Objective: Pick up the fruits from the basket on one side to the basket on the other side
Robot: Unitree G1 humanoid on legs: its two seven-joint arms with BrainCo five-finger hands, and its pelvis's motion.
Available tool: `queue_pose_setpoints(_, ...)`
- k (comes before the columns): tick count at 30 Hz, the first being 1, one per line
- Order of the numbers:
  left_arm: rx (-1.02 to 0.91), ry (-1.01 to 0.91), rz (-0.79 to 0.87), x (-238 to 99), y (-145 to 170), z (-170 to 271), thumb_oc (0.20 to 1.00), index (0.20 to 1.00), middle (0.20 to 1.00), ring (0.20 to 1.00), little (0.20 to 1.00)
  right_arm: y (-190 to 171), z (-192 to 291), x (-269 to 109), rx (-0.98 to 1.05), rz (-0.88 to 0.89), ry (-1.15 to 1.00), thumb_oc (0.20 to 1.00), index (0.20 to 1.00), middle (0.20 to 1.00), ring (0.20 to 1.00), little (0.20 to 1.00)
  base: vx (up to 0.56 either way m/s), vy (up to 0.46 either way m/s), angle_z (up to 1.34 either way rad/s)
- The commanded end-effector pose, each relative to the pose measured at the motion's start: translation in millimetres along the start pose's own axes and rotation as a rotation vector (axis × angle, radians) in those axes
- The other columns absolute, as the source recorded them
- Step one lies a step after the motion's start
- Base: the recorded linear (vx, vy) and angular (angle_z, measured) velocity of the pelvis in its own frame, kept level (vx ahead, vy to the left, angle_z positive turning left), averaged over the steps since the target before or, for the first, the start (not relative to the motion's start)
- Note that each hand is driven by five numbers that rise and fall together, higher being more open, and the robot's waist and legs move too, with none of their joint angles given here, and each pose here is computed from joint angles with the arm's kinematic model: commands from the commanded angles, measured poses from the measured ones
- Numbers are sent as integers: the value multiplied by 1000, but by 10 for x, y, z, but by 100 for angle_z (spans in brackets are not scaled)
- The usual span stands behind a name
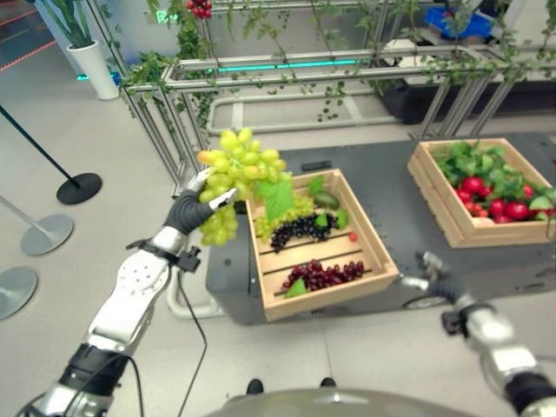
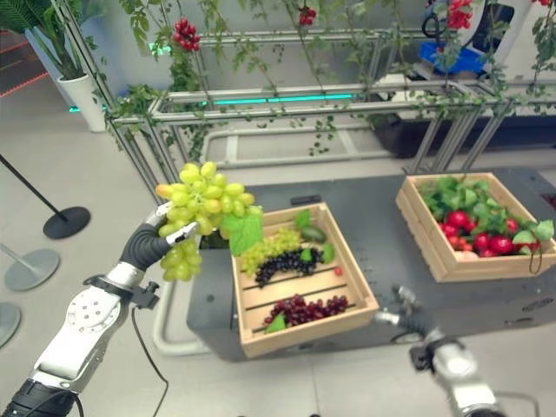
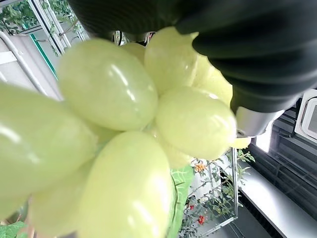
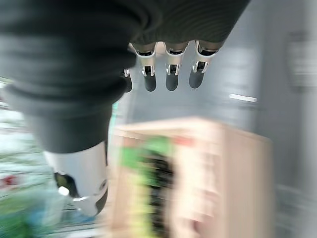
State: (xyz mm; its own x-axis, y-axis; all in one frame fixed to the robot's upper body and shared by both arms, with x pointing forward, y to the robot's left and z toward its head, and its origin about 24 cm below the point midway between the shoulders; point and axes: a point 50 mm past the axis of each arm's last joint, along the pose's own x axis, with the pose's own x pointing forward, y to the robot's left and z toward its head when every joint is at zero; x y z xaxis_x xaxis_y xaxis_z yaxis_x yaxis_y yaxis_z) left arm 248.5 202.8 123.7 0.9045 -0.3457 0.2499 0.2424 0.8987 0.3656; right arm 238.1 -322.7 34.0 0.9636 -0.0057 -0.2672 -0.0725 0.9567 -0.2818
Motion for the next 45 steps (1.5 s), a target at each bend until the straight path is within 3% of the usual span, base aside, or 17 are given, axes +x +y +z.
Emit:
queue_pose_setpoints(1, 24, -183, -17, 31, 119, 337, 200, 200, 200, 200, 200, -70, 553, 75, 79, 124, -210, 1000, 1000, 1000, 1000, 1000, 0, 0, 0)
queue_pose_setpoints(7, 12, -149, -59, -9, 86, 283, 200, 200, 200, 200, 200, 149, 1496, 118, 104, 402, -493, 1000, 1000, 1000, 1000, 1000, 0, 0, 0)
queue_pose_setpoints(11, 10, -146, -67, 21, 71, 271, 200, 200, 200, 200, 200, 361, 1846, 224, 155, 476, -604, 1000, 1000, 1000, 1000, 1000, 9, 14, -5)
queue_pose_setpoints(15, -8, -153, -76, 84, 17, 260, 200, 200, 200, 200, 200, 823, 2207, 267, 137, 670, -676, 1000, 1000, 1000, 1000, 1000, 0, 5, -4)
queue_pose_setpoints(21, -23, -186, -79, 156, -38, 303, 200, 200, 200, 200, 200, 1242, 2403, 249, 132, 816, -728, 1000, 1000, 1000, 1000, 1000, -6, 11, -5)
queue_pose_setpoints(30, -2, -237, -106, 238, -64, 407, 200, 200, 200, 200, 200, 1570, 2444, 215, -25, 969, -680, 1000, 1000, 1000, 1000, 1000, -9, 3, -3)
queue_pose_setpoints(45, 71, -285, -166, 301, -93, 525, 200, 200, 200, 200, 200, 1771, 2331, 107, -149, 1139, -591, 1000, 1000, 1000, 1000, 1000, -11, 1, -1)
